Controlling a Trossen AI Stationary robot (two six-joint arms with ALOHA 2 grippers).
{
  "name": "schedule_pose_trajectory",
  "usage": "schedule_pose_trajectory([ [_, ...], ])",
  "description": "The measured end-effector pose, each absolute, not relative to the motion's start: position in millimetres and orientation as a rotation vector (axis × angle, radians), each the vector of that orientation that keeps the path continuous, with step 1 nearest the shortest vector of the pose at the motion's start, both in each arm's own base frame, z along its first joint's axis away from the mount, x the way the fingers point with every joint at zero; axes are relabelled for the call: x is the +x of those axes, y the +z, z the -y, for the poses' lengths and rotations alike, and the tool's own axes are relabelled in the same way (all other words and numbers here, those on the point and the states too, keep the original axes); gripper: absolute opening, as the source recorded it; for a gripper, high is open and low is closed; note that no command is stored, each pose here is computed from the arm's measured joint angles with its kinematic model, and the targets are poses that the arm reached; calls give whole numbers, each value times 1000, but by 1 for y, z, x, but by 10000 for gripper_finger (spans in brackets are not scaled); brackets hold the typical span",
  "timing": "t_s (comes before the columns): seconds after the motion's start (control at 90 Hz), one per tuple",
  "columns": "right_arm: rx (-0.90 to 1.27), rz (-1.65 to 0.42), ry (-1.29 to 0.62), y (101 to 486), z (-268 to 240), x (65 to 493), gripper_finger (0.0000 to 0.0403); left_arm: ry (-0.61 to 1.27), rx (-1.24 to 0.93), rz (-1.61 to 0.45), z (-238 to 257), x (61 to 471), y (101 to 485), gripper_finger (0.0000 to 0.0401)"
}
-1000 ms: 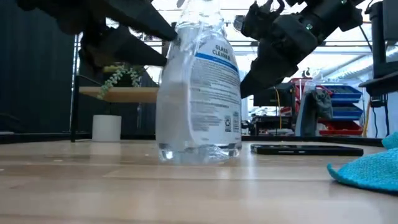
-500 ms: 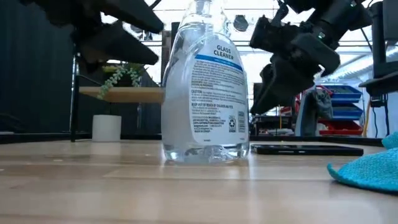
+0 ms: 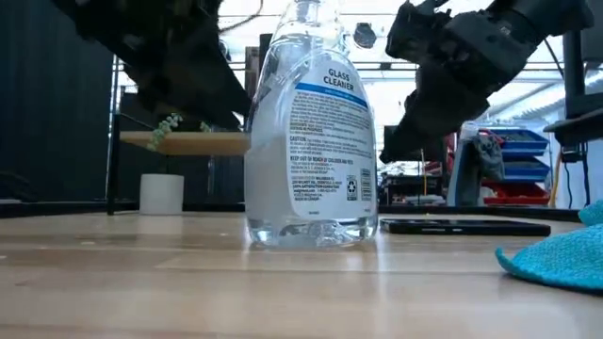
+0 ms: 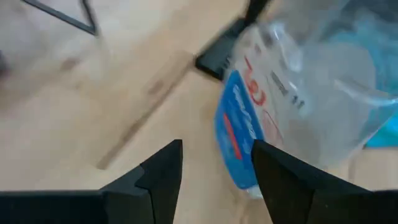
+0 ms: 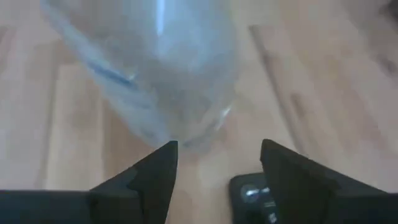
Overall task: Apply microfiber cloth
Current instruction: Spray the back of the black cellphone using the transparent spray bottle
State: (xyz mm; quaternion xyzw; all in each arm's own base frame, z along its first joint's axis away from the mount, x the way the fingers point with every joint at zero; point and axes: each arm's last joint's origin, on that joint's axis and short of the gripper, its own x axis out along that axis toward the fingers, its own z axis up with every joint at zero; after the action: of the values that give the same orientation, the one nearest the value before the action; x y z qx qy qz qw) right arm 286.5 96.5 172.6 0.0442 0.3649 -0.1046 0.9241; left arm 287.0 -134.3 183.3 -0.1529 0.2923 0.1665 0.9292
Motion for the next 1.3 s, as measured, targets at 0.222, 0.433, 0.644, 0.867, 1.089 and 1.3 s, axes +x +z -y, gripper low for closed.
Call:
schedule_pose_trajectory([
  [0.222, 12, -739, -200, 174, -91, 290, 215, 229, -400, -532, 147, 292, 190, 178],
  [0.433, -83, -687, -153, 179, -90, 295, 215, 204, -421, -498, 149, 293, 195, 178],
  [0.644, -85, -731, -142, 198, -92, 280, 215, 316, -315, -468, 149, 270, 249, 178],
  [0.867, -46, -650, -126, 213, -97, 277, 215, 495, -120, -270, 134, 258, 299, 178],
  [1.089, -39, -641, -130, 213, -97, 278, 215, 380, -145, -319, 126, 275, 294, 178],
  [1.3, -30, -621, -127, 214, -97, 280, 215, 378, -111, -354, 128, 286, 281, 178],
])
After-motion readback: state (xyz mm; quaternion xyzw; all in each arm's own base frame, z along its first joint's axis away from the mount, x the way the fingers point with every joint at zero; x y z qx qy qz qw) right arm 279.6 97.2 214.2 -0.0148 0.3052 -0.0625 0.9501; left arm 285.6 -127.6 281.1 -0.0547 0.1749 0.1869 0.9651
